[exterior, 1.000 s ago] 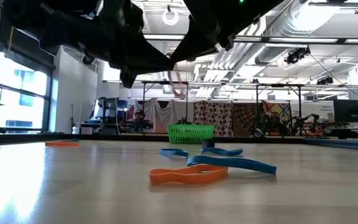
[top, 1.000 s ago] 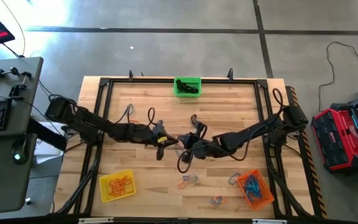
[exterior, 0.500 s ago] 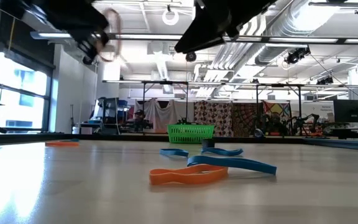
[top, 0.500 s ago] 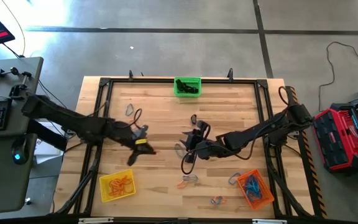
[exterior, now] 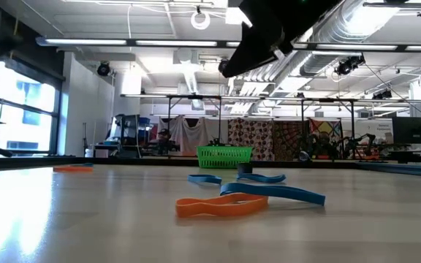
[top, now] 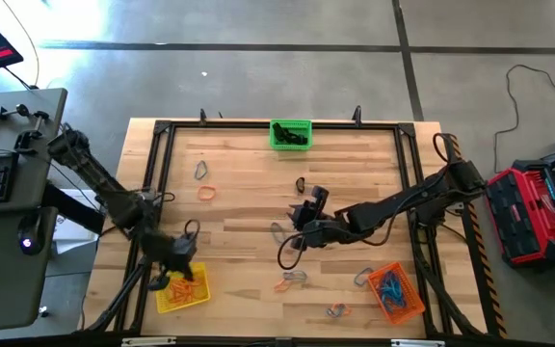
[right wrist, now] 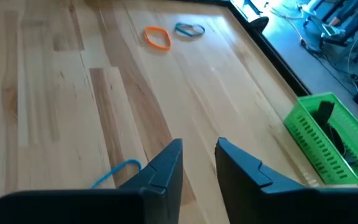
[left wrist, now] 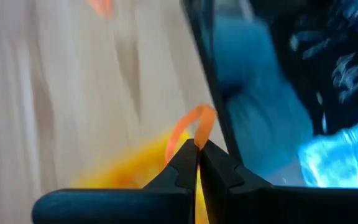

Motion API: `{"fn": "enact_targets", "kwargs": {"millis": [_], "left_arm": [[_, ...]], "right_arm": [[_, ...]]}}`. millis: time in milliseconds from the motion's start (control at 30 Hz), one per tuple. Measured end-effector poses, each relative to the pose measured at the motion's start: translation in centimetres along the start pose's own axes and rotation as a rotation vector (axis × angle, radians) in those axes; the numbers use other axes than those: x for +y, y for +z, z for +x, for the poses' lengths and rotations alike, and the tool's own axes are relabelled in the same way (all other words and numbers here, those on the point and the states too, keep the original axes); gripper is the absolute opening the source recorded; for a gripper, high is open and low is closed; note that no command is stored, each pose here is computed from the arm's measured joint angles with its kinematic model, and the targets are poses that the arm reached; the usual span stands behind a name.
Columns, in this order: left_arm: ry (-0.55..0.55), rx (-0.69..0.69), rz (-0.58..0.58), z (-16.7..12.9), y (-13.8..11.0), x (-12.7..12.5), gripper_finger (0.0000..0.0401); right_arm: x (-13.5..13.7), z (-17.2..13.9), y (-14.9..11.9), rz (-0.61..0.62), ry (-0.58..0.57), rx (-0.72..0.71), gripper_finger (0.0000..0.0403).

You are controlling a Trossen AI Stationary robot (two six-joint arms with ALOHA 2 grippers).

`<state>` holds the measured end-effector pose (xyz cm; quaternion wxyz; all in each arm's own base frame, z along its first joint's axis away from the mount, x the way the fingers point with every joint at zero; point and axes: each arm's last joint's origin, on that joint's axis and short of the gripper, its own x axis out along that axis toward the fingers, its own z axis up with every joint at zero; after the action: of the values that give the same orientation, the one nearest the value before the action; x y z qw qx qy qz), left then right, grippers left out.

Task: Sort rubber bands into baskets
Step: Put the orange rubber band into the yellow bin

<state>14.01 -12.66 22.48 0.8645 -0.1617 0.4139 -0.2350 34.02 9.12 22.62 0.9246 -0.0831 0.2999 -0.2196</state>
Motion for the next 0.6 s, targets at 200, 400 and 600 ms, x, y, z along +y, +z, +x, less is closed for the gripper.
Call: {"fn": "enact_targets", "kwargs": {"millis": [200,400,600], "left_arm": [[0.070,0.154,-0.128,0.5,-3.0,-1.4,0.0000],[0.124,0.199,-0.204,1.5,-4.0,-1.8,0.0002],[0.166,0.297,-0.295,2.9,-4.7,-1.6,0.0033]], "right_arm": [[-0.1,0.0,-0.4,0.005,-0.009,0.032,0.0077],[-0.1,0.0,-0.5,-0.002,-0.006,0.043,0.0077],[0.0,0.0,-0.6,-0.014,0.026,0.057,0.0077]]}}
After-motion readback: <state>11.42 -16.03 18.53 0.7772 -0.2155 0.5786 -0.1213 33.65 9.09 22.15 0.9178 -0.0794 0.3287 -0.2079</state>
